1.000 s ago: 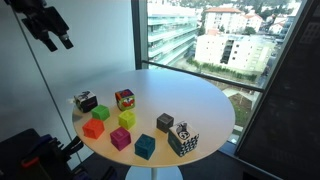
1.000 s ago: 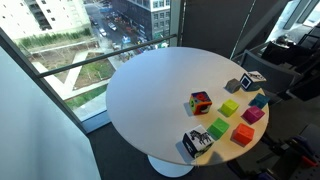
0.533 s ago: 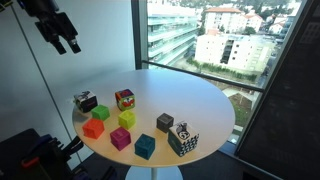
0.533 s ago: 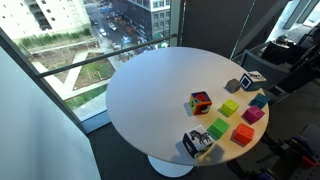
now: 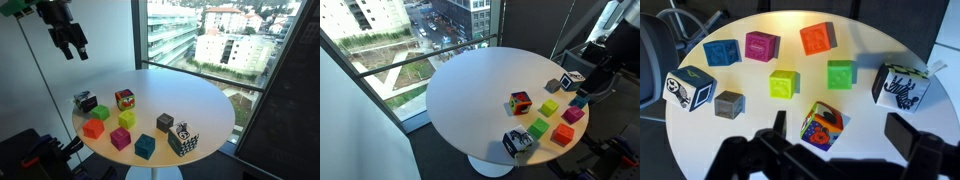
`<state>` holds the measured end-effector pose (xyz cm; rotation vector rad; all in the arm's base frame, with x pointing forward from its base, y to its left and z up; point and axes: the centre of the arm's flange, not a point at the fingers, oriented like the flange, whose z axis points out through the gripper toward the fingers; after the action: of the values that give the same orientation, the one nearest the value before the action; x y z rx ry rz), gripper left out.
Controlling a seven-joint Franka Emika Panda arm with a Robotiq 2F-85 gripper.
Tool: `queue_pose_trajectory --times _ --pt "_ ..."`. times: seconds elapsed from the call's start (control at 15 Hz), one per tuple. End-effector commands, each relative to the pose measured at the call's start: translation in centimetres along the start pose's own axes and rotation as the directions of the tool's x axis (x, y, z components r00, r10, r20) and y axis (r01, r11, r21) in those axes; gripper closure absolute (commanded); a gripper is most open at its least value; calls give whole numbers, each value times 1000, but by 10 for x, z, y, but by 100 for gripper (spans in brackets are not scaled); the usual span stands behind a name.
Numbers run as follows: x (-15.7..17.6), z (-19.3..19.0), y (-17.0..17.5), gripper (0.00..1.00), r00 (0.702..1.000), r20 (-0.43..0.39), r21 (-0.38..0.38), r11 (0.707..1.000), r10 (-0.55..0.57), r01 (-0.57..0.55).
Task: Pick up the green block and put it on the lime green block
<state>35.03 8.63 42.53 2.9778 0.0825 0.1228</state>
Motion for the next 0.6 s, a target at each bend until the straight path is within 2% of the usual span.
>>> queue_pose_trajectory --times 0.0,0.53 --pt "19 6 -7 0 997 60 18 998 -57 56" --pt "21 33 -4 0 979 116 128 980 -166 151"
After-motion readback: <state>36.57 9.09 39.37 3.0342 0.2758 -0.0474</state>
